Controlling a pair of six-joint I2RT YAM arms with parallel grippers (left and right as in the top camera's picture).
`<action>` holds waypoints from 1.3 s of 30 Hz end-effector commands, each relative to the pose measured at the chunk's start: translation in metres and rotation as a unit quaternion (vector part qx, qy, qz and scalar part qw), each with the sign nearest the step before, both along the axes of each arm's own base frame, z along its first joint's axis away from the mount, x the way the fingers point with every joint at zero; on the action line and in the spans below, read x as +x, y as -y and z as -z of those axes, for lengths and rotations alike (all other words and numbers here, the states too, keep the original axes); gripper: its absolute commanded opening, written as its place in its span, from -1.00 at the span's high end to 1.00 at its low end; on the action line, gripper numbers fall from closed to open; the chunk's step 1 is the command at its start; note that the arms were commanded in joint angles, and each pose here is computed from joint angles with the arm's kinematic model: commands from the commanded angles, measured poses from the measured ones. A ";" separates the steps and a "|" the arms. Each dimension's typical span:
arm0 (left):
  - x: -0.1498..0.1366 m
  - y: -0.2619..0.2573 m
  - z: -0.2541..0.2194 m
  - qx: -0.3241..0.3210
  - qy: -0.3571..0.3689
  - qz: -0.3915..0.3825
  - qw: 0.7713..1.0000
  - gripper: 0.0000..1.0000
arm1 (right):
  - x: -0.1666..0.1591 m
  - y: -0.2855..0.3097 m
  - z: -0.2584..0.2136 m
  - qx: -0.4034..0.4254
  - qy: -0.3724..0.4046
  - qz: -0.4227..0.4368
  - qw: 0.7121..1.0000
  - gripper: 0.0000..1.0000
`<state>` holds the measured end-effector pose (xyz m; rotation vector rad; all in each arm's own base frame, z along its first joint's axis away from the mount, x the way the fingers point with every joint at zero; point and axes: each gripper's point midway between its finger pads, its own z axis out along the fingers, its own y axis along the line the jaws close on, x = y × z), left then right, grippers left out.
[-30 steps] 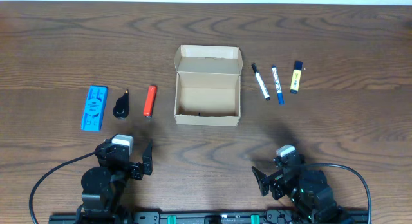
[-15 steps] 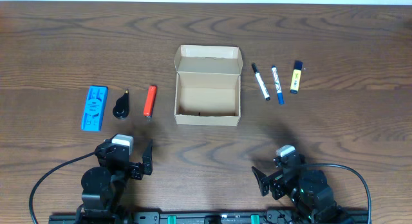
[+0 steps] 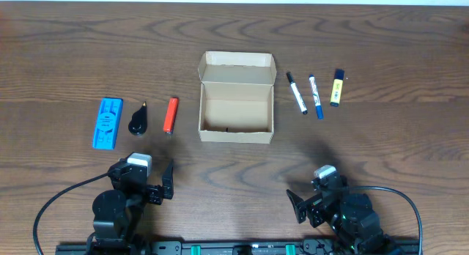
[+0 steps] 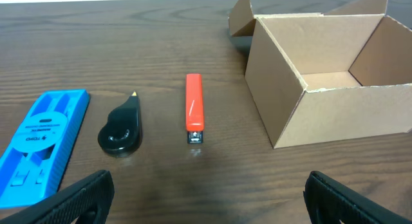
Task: Pack container
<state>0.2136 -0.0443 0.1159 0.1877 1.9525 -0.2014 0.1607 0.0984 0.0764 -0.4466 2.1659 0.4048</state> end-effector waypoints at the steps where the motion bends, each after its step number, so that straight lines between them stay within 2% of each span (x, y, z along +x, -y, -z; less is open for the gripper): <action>1: 0.001 -0.002 0.006 -0.003 -0.004 -0.006 1.000 -0.90 | 0.000 0.000 0.003 0.000 -0.001 0.002 1.000 -0.98; 5: 0.002 0.005 -0.005 -0.017 0.014 0.010 1.000 -0.90 | 0.000 0.000 0.003 0.000 -0.001 0.002 1.000 -0.98; 10: -0.003 0.002 -0.040 -0.031 0.027 -0.001 0.999 -0.91 | 0.000 0.000 0.003 0.000 -0.001 0.002 1.000 -0.98; 15: -0.004 -0.022 -0.075 0.001 0.002 -0.068 0.998 -0.90 | 0.000 0.000 0.003 0.000 -0.001 0.002 1.000 -0.98; 20: 0.009 -0.046 -0.104 0.050 -0.043 -0.128 0.990 -0.90 | 0.000 0.000 0.003 0.000 -0.001 0.002 1.000 -0.99; 24: 0.024 -0.064 -0.106 0.087 -0.099 -0.172 0.976 -0.90 | 0.000 0.000 0.003 0.000 -0.001 0.002 1.000 -0.99; 29: 0.049 -0.071 -0.096 0.111 -0.167 -0.186 0.962 -0.90 | 0.000 0.000 0.003 0.000 -0.001 0.002 1.000 -0.98; 34: 0.076 -0.061 -0.074 0.101 -0.229 -0.140 0.958 -0.90 | 0.000 0.000 0.003 0.000 -0.001 0.002 1.000 -0.99; 39: 0.098 -0.056 -0.059 0.094 -0.241 -0.129 0.957 -0.90 | 0.000 0.000 0.003 0.000 -0.001 0.002 1.000 -0.98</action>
